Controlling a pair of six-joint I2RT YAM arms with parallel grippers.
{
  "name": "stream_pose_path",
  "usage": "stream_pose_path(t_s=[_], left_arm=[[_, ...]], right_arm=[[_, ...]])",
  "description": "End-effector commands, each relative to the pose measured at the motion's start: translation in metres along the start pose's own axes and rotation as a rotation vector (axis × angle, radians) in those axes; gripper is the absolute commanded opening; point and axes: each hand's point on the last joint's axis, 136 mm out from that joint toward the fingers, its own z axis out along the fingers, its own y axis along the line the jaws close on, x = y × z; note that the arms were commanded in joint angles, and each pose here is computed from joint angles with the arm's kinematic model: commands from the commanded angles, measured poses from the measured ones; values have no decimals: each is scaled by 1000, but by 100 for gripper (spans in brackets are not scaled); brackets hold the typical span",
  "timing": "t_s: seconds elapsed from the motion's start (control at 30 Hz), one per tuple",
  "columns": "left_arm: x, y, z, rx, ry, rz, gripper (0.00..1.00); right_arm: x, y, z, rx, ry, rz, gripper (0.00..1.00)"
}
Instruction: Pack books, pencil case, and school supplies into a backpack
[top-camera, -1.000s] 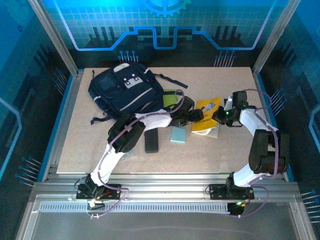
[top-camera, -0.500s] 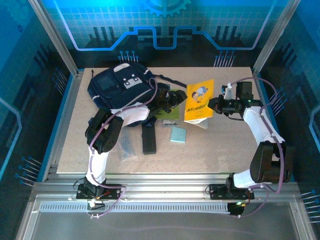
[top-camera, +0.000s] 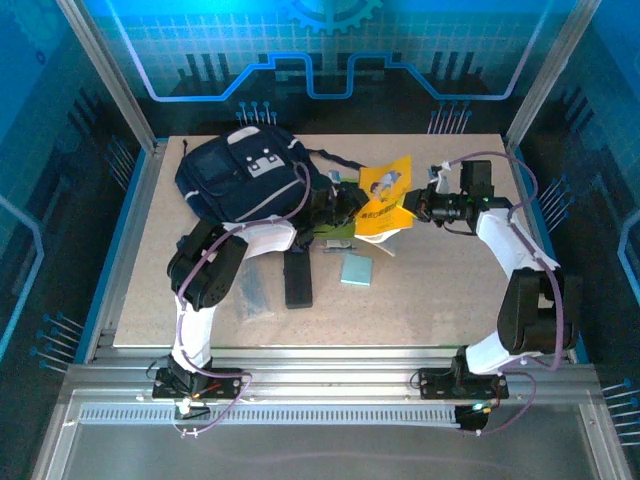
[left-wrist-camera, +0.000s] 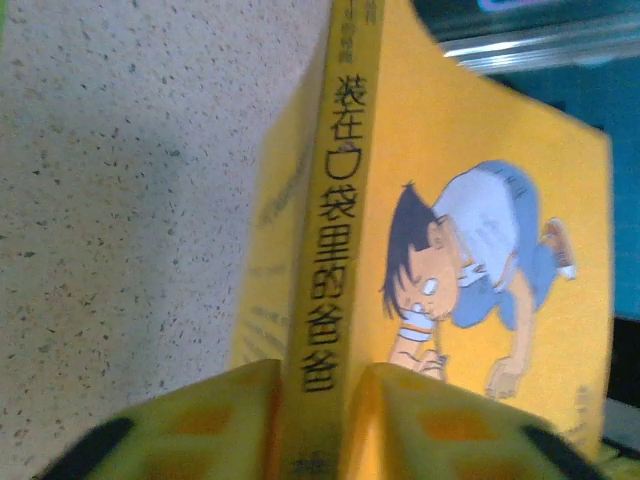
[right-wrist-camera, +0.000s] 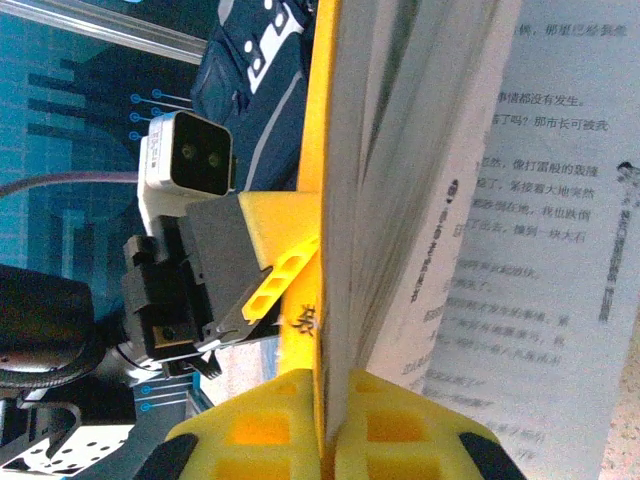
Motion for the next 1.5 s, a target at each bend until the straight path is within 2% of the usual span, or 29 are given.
stream_pose_path(t_s=[0.0, 0.07, 0.1, 0.13, 0.2, 0.27, 0.3, 0.4, 0.5, 0.7, 0.9, 1.13, 1.23, 1.37, 1.47], left_arm=[[6, -47, -14, 125, 0, 34, 10], [1, -50, -18, 121, -19, 45, 0], [-2, -50, -20, 112, -34, 51, 0], [-7, -49, -21, 101, -55, 54, 0], [-19, -49, -24, 87, -101, 55, 0], [-34, -49, -26, 75, -163, 49, 0], [-43, -53, -28, 73, -201, 51, 0], [-64, -65, -34, 71, -309, 85, 0], [-79, -75, -40, 84, -396, 88, 0], [-89, -84, -50, 124, -489, 68, 0], [-82, -76, -60, 142, -518, 13, 0], [-70, -73, -66, 159, -501, -31, 0], [-67, -71, -70, 166, -496, -53, 0], [-64, -66, -77, 148, -501, -51, 0], [-63, -61, -80, 139, -505, -56, 0]], right_arm=[[0, 10, 9, -61, 20, -45, 0], [0, 2, 11, -24, 17, -29, 0], [-1, -4, 11, 11, 14, -11, 7], [-1, -9, 10, 45, 10, 9, 21], [0, -18, 7, 126, -10, 53, 70], [5, -31, 1, 241, -42, 99, 96], [9, -34, 0, 276, -52, 118, 100], [24, -29, 7, 268, -71, 170, 100], [39, -16, 25, 199, -92, 240, 100], [55, 24, 64, 40, -164, 332, 100], [34, 46, 80, -63, -287, 384, 100], [16, 50, 108, -154, -339, 431, 98], [9, 47, 113, -193, -384, 454, 88], [3, 41, 107, -169, -444, 455, 57], [1, 43, 100, -147, -468, 437, 40]])
